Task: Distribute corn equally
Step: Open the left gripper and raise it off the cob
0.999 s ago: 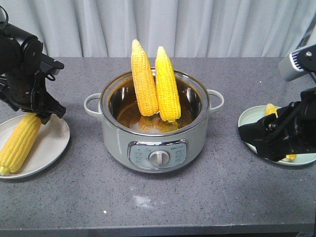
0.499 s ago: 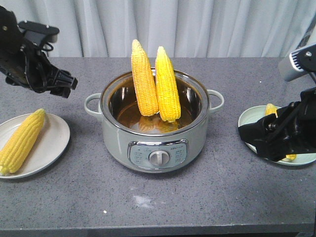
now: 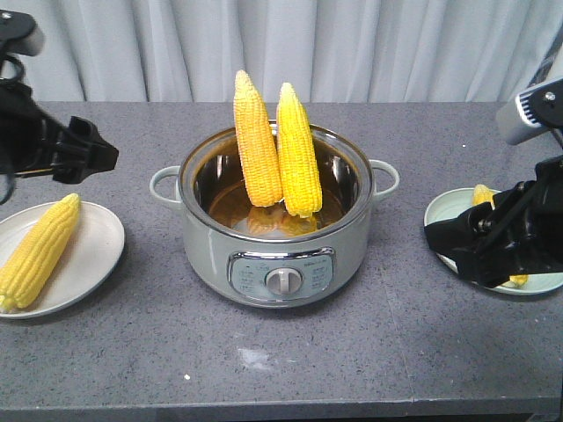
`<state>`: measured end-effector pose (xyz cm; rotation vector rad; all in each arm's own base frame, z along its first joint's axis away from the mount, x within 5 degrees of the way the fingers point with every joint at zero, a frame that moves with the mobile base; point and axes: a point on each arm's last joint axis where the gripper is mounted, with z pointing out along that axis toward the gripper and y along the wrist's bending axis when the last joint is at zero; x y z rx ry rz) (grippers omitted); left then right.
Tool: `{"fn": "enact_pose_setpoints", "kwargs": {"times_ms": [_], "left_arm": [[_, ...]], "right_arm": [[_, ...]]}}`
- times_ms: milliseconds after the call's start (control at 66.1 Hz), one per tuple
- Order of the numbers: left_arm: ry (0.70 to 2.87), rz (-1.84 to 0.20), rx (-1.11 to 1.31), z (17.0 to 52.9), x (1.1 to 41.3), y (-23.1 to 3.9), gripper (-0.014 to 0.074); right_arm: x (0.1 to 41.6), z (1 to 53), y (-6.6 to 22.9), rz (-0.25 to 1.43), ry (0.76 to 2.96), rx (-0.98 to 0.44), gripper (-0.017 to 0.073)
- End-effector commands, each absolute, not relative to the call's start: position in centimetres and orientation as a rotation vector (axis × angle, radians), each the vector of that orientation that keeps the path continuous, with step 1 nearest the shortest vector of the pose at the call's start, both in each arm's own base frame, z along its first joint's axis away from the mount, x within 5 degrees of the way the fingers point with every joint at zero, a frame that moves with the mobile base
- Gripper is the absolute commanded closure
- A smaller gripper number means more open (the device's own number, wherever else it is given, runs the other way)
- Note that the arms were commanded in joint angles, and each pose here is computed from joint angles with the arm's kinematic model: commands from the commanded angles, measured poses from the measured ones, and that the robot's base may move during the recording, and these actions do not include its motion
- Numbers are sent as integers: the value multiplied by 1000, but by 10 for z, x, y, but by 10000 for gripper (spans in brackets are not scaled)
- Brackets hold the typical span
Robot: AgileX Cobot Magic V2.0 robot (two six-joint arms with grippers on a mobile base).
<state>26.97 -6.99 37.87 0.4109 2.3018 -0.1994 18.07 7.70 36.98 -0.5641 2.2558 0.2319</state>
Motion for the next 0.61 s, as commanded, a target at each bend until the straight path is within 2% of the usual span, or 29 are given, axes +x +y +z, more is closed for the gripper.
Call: {"fn": "enact_pose_setpoints", "kwargs": {"times_ms": [0, 303, 590], "left_arm": [[2109, -285, 421, 405, 242, -72, 39], [2029, -319, 451, 398, 188, -63, 39], [2011, -319, 452, 394, 166, -58, 39]], "right_arm": [[180, 384, 77, 234, 2162, -552, -3], [180, 384, 77, 234, 2162, -552, -3], [180, 385, 77, 240, 2160, -548, -3]]}}
